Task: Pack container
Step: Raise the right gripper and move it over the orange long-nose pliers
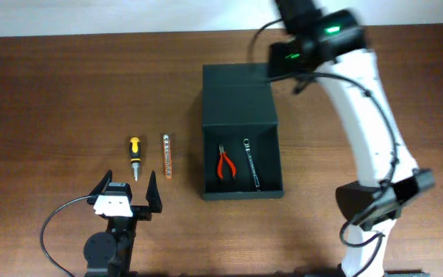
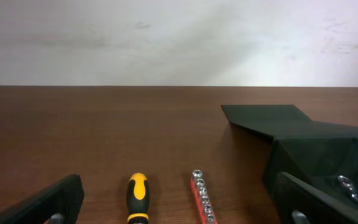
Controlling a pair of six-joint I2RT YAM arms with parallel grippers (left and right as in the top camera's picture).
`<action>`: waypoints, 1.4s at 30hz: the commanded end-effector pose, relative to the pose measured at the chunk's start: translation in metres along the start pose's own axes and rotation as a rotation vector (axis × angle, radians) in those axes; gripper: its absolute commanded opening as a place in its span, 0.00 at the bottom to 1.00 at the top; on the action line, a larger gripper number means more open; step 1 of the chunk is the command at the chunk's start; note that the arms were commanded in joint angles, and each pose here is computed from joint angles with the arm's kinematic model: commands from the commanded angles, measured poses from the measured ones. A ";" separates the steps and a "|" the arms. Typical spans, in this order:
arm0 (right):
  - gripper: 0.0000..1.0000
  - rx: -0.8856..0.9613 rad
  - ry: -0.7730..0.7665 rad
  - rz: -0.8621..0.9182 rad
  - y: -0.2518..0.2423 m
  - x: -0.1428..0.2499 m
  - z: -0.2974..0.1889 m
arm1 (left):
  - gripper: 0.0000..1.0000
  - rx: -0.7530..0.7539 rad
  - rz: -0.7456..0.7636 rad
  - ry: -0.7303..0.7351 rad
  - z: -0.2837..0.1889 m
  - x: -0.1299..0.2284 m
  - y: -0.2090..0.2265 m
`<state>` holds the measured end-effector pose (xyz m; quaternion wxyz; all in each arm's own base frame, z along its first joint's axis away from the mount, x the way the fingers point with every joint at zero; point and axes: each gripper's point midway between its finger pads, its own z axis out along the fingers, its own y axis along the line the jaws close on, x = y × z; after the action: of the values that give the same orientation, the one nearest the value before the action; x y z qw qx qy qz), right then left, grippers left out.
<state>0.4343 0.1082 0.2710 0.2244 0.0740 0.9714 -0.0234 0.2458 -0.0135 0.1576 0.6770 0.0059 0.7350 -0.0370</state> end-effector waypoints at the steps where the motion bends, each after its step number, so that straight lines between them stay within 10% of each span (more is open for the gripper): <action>1: 0.99 0.088 -0.071 0.061 -0.058 -0.021 -0.032 | 0.99 -0.015 0.019 0.004 0.000 0.003 0.003; 18: 0.99 0.117 -0.119 0.172 -0.199 0.032 -0.126 | 0.99 -0.015 0.019 0.004 0.000 0.003 0.003; 26: 0.99 0.161 0.093 0.210 -0.229 0.112 -0.101 | 0.99 -0.015 0.019 0.004 0.000 0.003 0.003; 42: 0.99 0.121 0.269 0.194 -0.226 0.125 -0.040 | 0.99 -0.015 0.019 0.004 0.000 0.003 0.003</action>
<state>0.2671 -0.0937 0.2586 0.0862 0.1918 0.9761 -0.0542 0.2458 -0.0134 0.1576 0.6770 0.0058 0.7350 -0.0369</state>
